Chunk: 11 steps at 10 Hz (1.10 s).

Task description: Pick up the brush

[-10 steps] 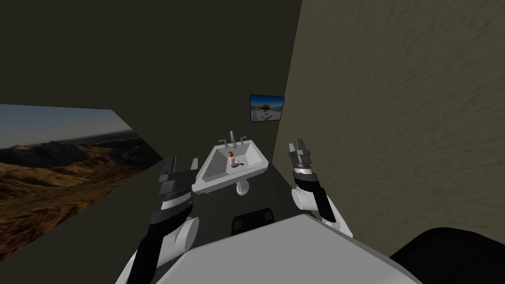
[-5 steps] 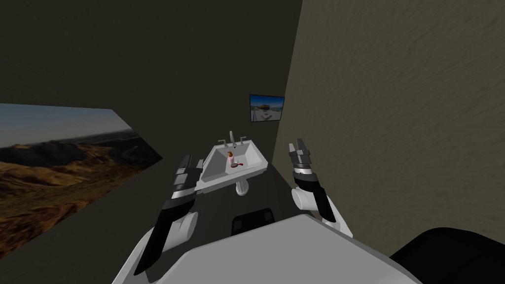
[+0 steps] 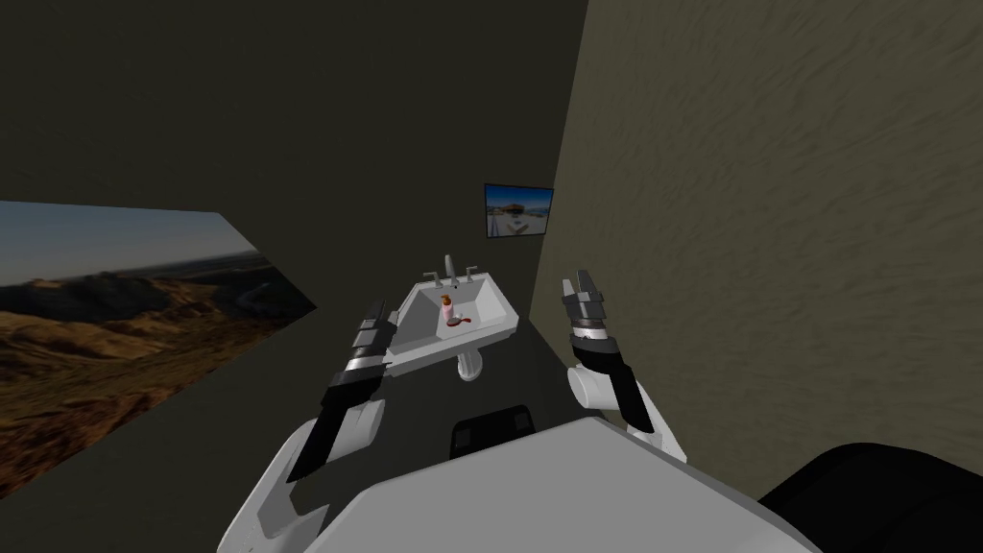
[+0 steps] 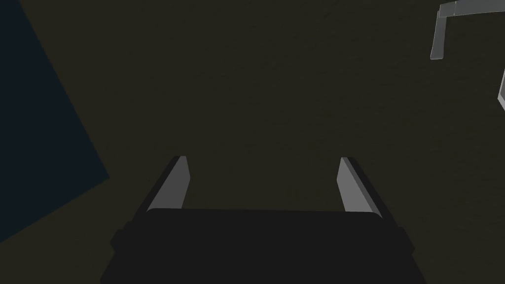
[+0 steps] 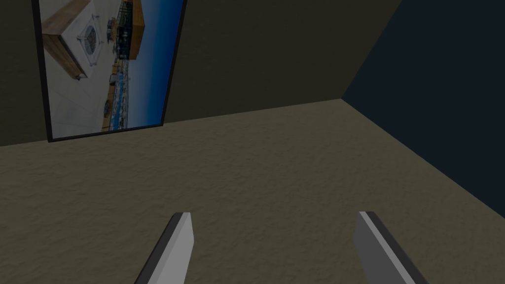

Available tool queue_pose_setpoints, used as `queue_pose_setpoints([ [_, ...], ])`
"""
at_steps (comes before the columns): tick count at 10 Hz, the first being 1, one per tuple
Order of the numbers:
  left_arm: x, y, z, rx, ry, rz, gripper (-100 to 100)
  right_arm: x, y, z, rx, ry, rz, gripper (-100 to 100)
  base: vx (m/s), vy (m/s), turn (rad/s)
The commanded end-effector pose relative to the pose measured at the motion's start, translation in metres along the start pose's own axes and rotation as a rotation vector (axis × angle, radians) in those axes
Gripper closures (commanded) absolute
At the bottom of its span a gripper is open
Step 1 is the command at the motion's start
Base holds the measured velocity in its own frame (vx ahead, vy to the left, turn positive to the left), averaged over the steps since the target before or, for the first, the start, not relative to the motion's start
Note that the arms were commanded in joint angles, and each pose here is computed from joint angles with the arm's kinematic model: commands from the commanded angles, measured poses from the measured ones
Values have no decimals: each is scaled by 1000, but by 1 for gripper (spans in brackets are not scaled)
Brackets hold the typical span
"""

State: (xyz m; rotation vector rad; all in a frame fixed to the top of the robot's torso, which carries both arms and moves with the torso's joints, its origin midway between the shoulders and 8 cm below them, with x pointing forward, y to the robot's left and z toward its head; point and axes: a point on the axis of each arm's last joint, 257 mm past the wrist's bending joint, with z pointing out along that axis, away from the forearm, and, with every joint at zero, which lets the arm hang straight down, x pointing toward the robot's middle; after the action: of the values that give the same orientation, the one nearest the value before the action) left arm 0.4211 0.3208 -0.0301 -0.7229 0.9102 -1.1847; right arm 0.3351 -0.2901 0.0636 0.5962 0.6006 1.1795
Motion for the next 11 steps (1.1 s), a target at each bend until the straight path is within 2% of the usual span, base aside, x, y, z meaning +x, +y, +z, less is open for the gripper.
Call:
queue_pose_setpoints([
  [1,-6,19,11,-46,1,47,-100,0,0,0,0,0,0,0,0,-68,17],
  [2,-8,25,11,-68,-3,47,-100,0,0,0,0,0,0,0,1,-55,14],
  [3,-15,39,21,-102,-6,90,-100,0,0,0,0,0,0,0,3,-63,24],
  [4,-16,44,20,-120,-8,90,-100,0,0,0,0,0,0,0,5,-54,13],
  [5,-26,59,30,-155,-15,133,-100,0,0,0,0,0,0,0,7,-71,23],
  [6,-28,64,29,-173,-19,134,-100,0,0,0,0,0,0,0,2,-61,17],
  [7,-39,74,39,-202,-30,178,-100,0,0,0,0,0,0,0,0,-77,22],
  [8,-41,84,38,-229,-35,177,-100,0,0,0,0,0,0,0,4,-68,17],
  [9,-55,93,49,-257,-51,220,-100,0,0,0,0,0,0,0,-3,-85,27],
  [10,-57,103,46,-287,-57,219,-100,0,0,0,0,0,0,0,7,-77,13],
  [11,-72,111,58,-314,-77,259,-100,0,0,0,0,0,0,0,8,-88,21],
])
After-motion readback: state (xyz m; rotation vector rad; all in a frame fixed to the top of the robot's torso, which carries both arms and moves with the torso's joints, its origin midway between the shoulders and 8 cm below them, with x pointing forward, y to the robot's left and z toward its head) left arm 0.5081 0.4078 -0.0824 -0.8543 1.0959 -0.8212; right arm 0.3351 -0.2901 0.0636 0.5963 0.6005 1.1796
